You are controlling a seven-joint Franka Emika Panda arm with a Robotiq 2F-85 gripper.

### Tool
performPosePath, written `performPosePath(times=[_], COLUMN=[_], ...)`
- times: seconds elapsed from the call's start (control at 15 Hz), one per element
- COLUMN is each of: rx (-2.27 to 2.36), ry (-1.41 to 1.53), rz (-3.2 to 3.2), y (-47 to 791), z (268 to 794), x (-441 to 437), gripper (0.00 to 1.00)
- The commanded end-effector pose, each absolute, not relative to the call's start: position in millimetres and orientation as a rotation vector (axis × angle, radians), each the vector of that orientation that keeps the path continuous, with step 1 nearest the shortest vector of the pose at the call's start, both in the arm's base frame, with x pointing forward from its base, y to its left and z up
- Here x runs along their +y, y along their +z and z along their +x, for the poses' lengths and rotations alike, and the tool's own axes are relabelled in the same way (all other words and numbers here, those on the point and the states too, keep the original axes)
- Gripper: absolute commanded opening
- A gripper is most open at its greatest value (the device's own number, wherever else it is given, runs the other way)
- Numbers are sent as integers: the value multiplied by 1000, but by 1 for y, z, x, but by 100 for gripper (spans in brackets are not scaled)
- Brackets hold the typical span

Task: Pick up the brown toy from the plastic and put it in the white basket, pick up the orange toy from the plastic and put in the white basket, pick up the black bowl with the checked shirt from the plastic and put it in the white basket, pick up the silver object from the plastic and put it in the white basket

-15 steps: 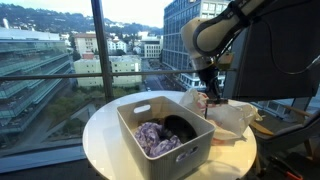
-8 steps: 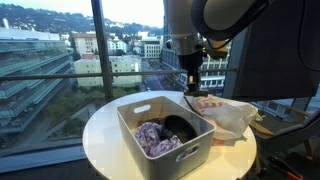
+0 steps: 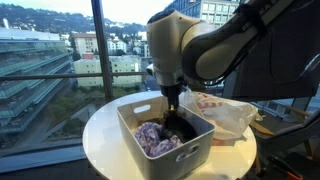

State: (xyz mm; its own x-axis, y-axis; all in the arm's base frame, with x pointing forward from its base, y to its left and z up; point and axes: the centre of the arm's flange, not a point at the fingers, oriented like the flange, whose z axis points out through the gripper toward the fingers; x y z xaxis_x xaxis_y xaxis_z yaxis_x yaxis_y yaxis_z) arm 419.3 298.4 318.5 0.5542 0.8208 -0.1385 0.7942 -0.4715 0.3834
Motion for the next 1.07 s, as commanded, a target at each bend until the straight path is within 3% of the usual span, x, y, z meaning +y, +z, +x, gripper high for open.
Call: performPosePath(times=[0.0, 0.07, 0.53, 1.0], rx=[1316, 1316, 1241, 1026], ry=[60, 37, -50, -180], rz=[2389, 2388, 2435, 2526], y=[275, 268, 283, 363], z=[440, 440, 430, 417], x=[317, 321, 323, 299], gripper=[17, 50, 99, 100])
